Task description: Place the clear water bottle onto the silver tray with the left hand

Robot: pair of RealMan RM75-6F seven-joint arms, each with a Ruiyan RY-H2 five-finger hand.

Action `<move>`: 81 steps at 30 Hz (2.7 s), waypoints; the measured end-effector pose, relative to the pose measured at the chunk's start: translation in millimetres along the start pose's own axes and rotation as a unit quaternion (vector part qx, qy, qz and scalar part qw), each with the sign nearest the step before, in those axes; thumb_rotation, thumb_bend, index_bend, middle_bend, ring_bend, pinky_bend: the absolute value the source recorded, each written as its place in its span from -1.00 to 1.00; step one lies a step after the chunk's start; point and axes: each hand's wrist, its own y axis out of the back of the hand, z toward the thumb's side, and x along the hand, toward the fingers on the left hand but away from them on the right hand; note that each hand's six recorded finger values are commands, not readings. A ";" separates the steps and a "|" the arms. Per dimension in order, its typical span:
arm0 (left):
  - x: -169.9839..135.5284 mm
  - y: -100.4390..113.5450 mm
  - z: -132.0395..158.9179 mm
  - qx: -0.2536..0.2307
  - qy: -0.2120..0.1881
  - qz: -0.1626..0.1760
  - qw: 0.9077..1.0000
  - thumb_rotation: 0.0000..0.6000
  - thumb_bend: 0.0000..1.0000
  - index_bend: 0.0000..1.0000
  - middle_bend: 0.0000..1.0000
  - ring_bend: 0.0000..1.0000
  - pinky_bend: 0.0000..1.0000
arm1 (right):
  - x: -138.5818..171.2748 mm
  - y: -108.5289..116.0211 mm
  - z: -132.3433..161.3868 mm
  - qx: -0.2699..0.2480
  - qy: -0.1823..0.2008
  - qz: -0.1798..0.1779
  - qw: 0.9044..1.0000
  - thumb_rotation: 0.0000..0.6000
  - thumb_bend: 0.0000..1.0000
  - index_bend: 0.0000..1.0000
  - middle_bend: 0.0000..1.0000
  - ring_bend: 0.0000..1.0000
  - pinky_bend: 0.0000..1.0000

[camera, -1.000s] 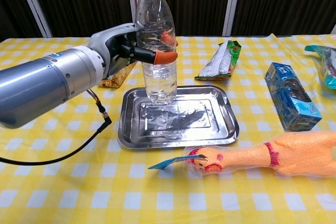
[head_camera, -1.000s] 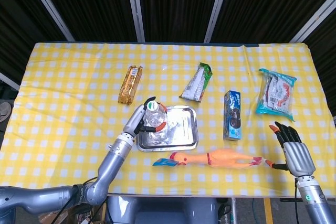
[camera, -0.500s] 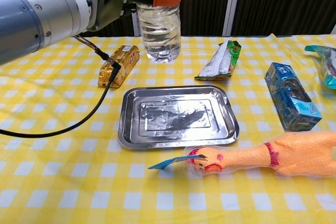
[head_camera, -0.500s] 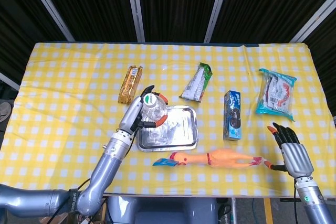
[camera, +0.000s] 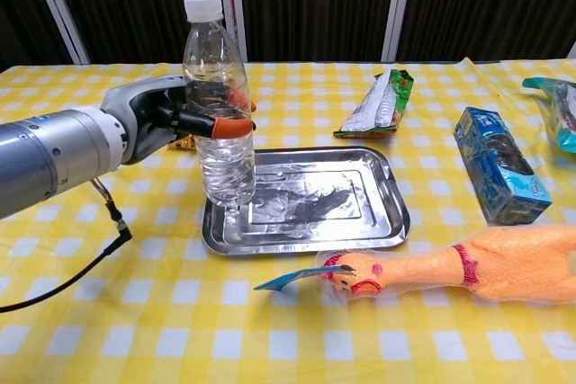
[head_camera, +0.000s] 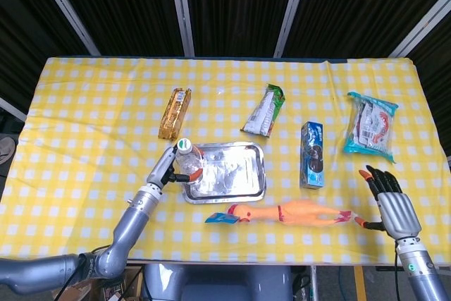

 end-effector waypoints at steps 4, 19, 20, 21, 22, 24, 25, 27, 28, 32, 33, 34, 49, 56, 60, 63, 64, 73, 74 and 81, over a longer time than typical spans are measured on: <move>-3.5 -5.5 21.9 -0.003 -0.031 -0.008 0.999 1.00 -0.11 0.01 -0.09 -1.00 -0.95 | 0.2 -0.7 2.3 0.001 0.002 0.001 1.000 1.00 -0.90 -0.78 -1.00 -0.99 -1.00; -39.2 -8.6 153.0 -0.050 -0.093 -0.012 0.994 1.00 -0.11 0.03 -0.06 -1.00 -0.95 | 1.2 0.2 2.4 -0.003 0.000 0.005 1.000 1.00 -0.90 -0.78 -1.00 -0.99 -1.00; -39.1 -6.8 152.1 -0.045 -0.085 -0.007 0.995 1.00 -0.11 0.03 -0.05 -1.00 -0.95 | 1.3 0.3 2.7 -0.003 0.001 0.004 1.000 1.00 -0.90 -0.78 -1.00 -0.99 -1.00; -38.8 -5.9 150.2 -0.040 -0.077 -0.004 0.996 1.00 -0.11 0.03 -0.05 -1.00 -0.95 | 1.4 0.5 2.9 -0.004 0.001 0.004 1.000 1.00 -0.90 -0.78 -1.00 -0.99 -1.00; -37.9 -5.4 145.9 -0.035 -0.066 -0.003 0.997 1.00 -0.11 0.03 -0.05 -1.00 -0.95 | 1.6 0.8 3.3 -0.004 0.001 0.003 1.000 1.00 -0.90 -0.78 -1.00 -0.99 -1.00; -35.1 -4.9 134.7 -0.025 -0.048 -0.001 0.999 1.00 -0.11 0.03 -0.05 -1.00 -0.95 | 2.2 1.3 3.5 -0.005 0.002 0.003 1.000 1.00 -0.90 -0.78 -1.00 -0.99 -1.00; -33.3 -4.4 128.9 -0.021 -0.040 0.000 0.999 1.00 -0.11 0.03 -0.05 -1.00 -0.95 | 2.3 1.5 3.5 -0.005 0.001 0.003 1.000 1.00 -0.90 -0.78 -1.00 -0.99 -1.00; -28.5 -2.7 115.0 -0.013 -0.023 0.003 1.000 1.00 -0.11 0.03 -0.05 -1.00 -0.95 | 2.3 1.9 3.3 -0.005 0.001 0.003 1.000 1.00 -0.90 -0.78 -1.00 -0.99 -1.00; -25.0 -1.4 104.7 -0.009 -0.012 0.005 1.000 1.00 -0.10 0.03 -0.05 -1.00 -0.95 | 2.3 2.0 3.1 -0.005 0.001 0.002 1.000 1.00 -0.90 -0.78 -1.00 -0.99 -1.00; -14.5 3.4 67.6 -0.001 0.023 0.007 1.000 1.00 -0.09 0.03 -0.05 -1.00 -0.95 | 1.9 1.8 2.6 -0.005 0.000 0.003 1.000 1.00 -0.90 -0.78 -1.00 -0.99 -1.00; -12.4 5.2 56.1 0.000 0.032 0.008 0.999 1.00 -0.09 0.03 -0.05 -1.00 -0.95 | 1.7 1.4 2.7 -0.005 0.000 0.004 1.000 1.00 -0.90 -0.78 -1.00 -0.99 -1.00; -11.4 6.7 49.1 0.003 0.036 0.008 0.999 1.00 -0.09 0.03 -0.06 -1.00 -0.95 | 1.5 1.0 2.9 -0.004 0.000 0.004 1.000 1.00 -0.90 -0.78 -1.00 -0.99 -1.00; -10.2 -20.5 63.0 0.026 -0.018 -0.006 0.999 1.00 -0.09 0.03 -0.10 -1.00 -0.95 | 0.1 -1.6 4.0 -0.003 0.001 0.008 1.000 1.00 -0.90 -0.78 -1.00 -0.99 -1.00; 4.1 -63.1 78.0 -0.018 -0.022 -0.059 0.998 1.00 -0.09 0.01 -0.15 -1.00 -0.95 | -1.3 -0.3 0.8 -0.004 -0.002 0.007 1.000 1.00 -0.90 -0.78 -1.00 -0.99 -1.00; 3.2 -70.2 87.2 -0.036 -0.030 -0.082 0.996 1.00 -0.09 0.02 -0.13 -1.00 -0.95 | -1.0 2.4 -1.8 -0.006 -0.005 0.003 1.000 1.00 -0.90 -0.78 -1.00 -0.99 -1.00; -4.0 -53.9 87.5 -0.020 -0.035 -0.065 0.997 1.00 -0.09 0.02 -0.13 -1.00 -0.95 | 0.0 1.7 -0.4 -0.006 -0.003 0.005 1.000 1.00 -0.90 -0.78 -1.00 -0.99 -1.00; -7.0 -46.0 86.1 -0.014 -0.035 -0.055 0.998 1.00 -0.09 0.02 -0.13 -1.00 -0.95 | 0.4 1.3 0.6 -0.005 -0.001 0.005 1.000 1.00 -0.90 -0.78 -1.00 -0.99 -1.00; -51.4 52.8 48.2 0.025 0.003 0.047 0.999 1.00 -0.09 0.03 -0.10 -1.00 -0.95 | 2.6 -3.7 9.5 -0.001 0.009 0.012 1.000 1.00 -0.90 -0.78 -1.00 -0.99 -1.00; -54.1 59.1 46.0 0.017 0.003 0.054 0.998 1.00 -0.09 0.03 -0.10 -1.00 -0.95 | 2.3 -4.3 9.7 0.000 0.009 0.013 1.000 1.00 -0.90 -0.78 -1.00 -0.99 -1.00; -54.3 57.8 39.3 -0.034 -0.010 0.040 0.999 1.00 -0.05 0.06 -0.07 -1.00 -0.95 | 0.2 -4.1 8.3 0.000 0.005 0.013 1.000 1.00 -0.90 -0.78 -1.00 -0.99 -1.00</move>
